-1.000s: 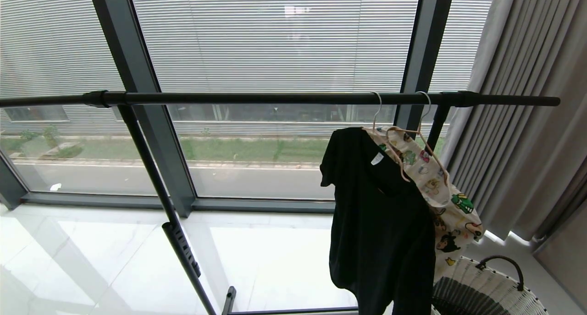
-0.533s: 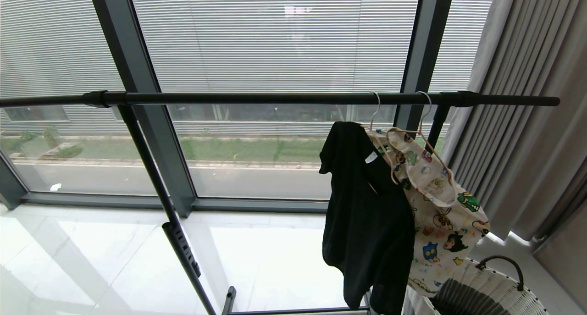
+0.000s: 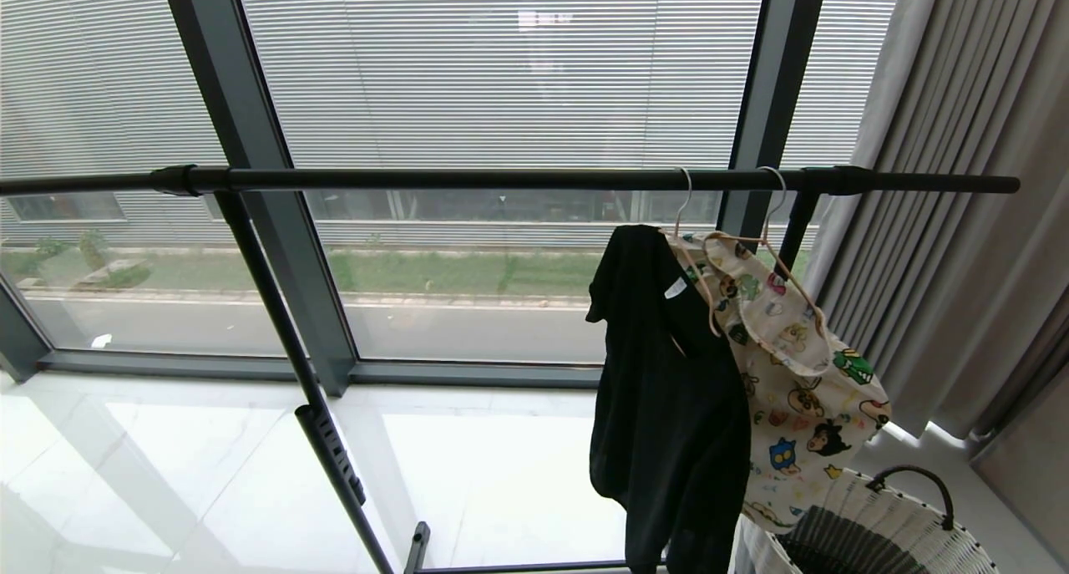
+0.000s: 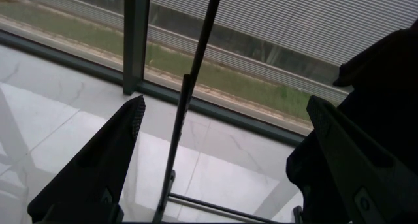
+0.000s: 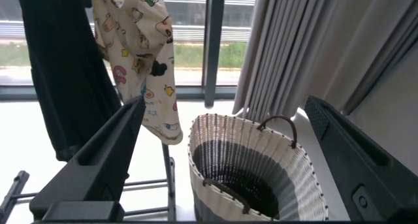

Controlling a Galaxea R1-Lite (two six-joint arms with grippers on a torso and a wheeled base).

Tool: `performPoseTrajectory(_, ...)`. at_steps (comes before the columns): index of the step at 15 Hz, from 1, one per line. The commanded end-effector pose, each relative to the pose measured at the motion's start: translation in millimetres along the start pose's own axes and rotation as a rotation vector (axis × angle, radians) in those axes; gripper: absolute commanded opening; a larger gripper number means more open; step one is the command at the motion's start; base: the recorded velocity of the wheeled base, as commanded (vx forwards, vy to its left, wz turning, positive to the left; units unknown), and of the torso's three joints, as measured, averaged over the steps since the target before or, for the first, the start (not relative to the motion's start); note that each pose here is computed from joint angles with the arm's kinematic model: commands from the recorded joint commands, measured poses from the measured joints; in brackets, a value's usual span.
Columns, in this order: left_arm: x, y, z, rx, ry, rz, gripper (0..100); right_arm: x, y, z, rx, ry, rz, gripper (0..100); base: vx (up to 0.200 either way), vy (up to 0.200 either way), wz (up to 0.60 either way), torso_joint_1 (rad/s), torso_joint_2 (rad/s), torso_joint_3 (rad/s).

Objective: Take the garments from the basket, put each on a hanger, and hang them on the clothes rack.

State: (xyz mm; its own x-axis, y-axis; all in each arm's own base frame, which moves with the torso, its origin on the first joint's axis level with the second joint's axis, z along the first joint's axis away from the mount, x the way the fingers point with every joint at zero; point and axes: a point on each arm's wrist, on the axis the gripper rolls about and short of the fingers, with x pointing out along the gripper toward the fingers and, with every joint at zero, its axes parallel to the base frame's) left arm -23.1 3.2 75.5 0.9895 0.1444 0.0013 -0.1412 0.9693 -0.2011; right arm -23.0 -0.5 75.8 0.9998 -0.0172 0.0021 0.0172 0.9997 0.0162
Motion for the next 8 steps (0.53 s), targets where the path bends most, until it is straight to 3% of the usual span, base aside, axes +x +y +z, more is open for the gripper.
performPoseTrajectory(1, 0.1, 0.0, 0.0, 0.000, 0.001, 0.001, 100, 0.2, 0.0, -0.3, -0.001, 0.002, 0.000, 100, 0.000, 0.000, 0.00, 0.000, 0.00, 0.000)
performPoseTrajectory(8, 0.1, 0.0, 0.0, 0.000, 0.001, 0.001, 100, 0.2, 0.0, -0.3, -0.001, 0.002, 0.000, 100, 0.000, 0.000, 0.00, 0.000, 0.00, 0.000)
